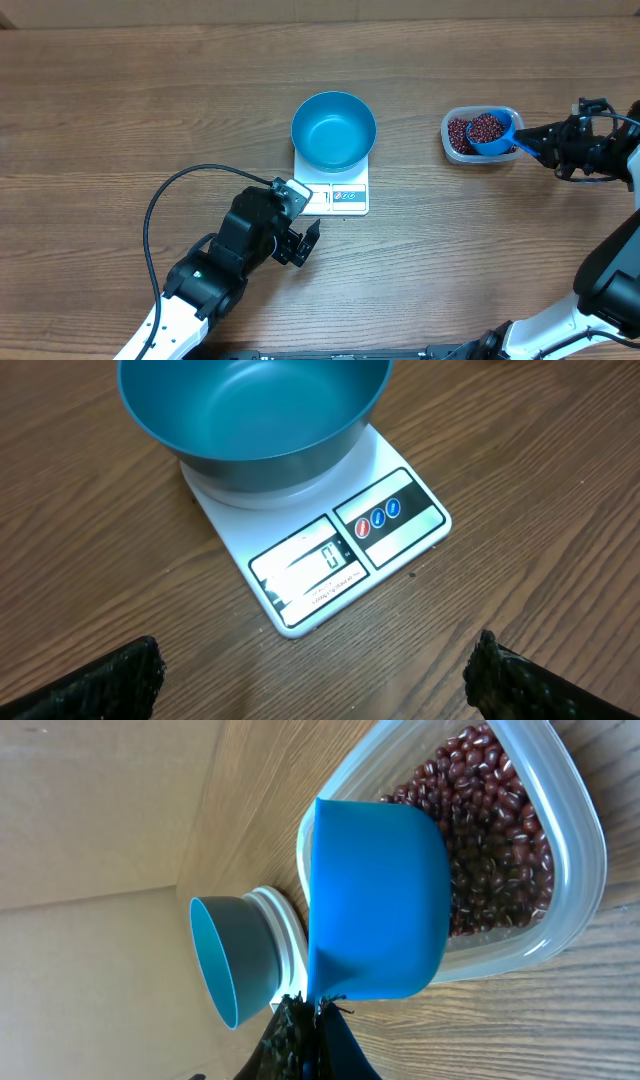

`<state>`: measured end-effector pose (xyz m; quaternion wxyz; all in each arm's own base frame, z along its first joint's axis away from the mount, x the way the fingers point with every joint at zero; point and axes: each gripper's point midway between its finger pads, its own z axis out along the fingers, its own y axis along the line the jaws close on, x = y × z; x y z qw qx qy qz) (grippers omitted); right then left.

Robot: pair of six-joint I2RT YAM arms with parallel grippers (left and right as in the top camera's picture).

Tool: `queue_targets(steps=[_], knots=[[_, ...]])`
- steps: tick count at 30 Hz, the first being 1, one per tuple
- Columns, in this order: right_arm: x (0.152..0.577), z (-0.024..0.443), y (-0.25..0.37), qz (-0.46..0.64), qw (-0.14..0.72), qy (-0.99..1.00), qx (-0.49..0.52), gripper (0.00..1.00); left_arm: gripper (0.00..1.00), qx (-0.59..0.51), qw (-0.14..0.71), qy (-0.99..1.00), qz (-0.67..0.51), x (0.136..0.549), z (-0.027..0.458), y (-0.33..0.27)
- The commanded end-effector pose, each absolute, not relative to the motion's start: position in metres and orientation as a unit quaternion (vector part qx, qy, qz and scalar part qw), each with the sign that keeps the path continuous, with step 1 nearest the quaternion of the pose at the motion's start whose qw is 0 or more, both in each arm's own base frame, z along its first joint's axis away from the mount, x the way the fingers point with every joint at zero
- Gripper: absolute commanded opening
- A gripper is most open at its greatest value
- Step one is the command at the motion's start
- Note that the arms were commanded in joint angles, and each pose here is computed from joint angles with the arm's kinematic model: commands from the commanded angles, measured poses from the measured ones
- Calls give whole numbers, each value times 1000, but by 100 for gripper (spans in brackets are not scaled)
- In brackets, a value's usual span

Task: Scoop item into bowl and weigh 150g on scale
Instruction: 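Lift the bean-filled scoop out of the tub with the right gripper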

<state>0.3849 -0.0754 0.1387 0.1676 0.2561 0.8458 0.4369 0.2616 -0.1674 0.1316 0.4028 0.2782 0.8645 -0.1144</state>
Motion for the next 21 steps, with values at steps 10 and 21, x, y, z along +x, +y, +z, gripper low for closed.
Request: queue_targets(steps=[10,21], knots=[[391,156,-68,481,211,827,199,4,100,279,402,866,-106,264,129,-164],[395,192,-54,560,260,774,140,4,100,279,402,866,-106,264,130,-164]])
